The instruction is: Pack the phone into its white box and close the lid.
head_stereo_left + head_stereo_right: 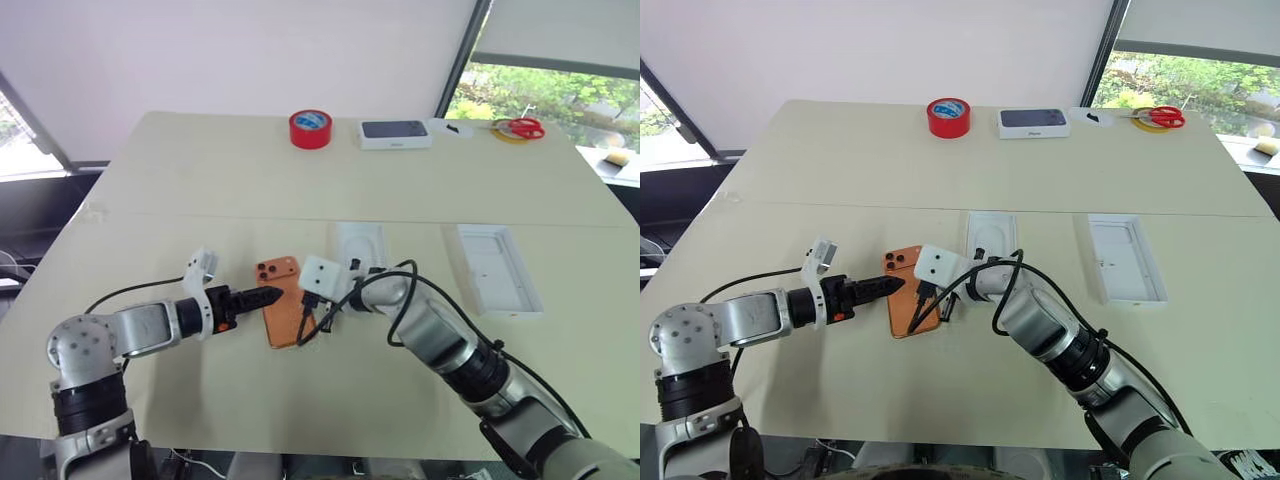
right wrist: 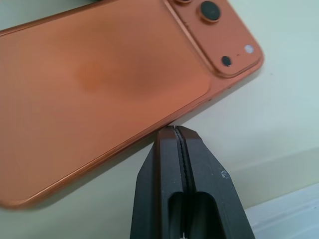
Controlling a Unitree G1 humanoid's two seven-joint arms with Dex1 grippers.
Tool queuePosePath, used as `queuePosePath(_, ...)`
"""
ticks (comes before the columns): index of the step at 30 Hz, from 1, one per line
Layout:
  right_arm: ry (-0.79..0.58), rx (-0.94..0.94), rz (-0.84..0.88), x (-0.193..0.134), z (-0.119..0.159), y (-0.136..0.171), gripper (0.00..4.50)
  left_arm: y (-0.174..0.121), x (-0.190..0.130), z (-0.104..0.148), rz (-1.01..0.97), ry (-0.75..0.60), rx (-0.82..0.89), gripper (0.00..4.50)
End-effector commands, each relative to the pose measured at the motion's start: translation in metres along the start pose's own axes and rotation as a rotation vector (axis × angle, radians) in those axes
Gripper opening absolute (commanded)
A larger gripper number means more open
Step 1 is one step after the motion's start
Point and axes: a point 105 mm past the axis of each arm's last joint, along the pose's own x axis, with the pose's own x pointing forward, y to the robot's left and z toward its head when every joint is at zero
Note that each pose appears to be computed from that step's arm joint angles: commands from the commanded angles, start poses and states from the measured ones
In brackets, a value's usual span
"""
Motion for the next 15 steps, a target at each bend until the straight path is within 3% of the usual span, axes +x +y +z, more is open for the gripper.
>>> queuePosePath(1, -0.05, -0.044, 0.033, -0.008, 0.014, 0.003, 0.0, 0.017, 0.0, -0.016, 0.104, 0.083, -0.026, 4.37)
queuePosePath(7, -0.05, -0.036, 0.043, -0.003, 0.014, 0.006, 0.0, 0.017, 0.004, -0.01, 0.158, 0.074, -0.003, 4.37)
queuePosePath(15, -0.054, -0.026, 0.05, 0.001, 0.016, 0.009, 0.0, -0.033, 0.022, 0.001, -0.08, -0.029, -0.092, 4.37)
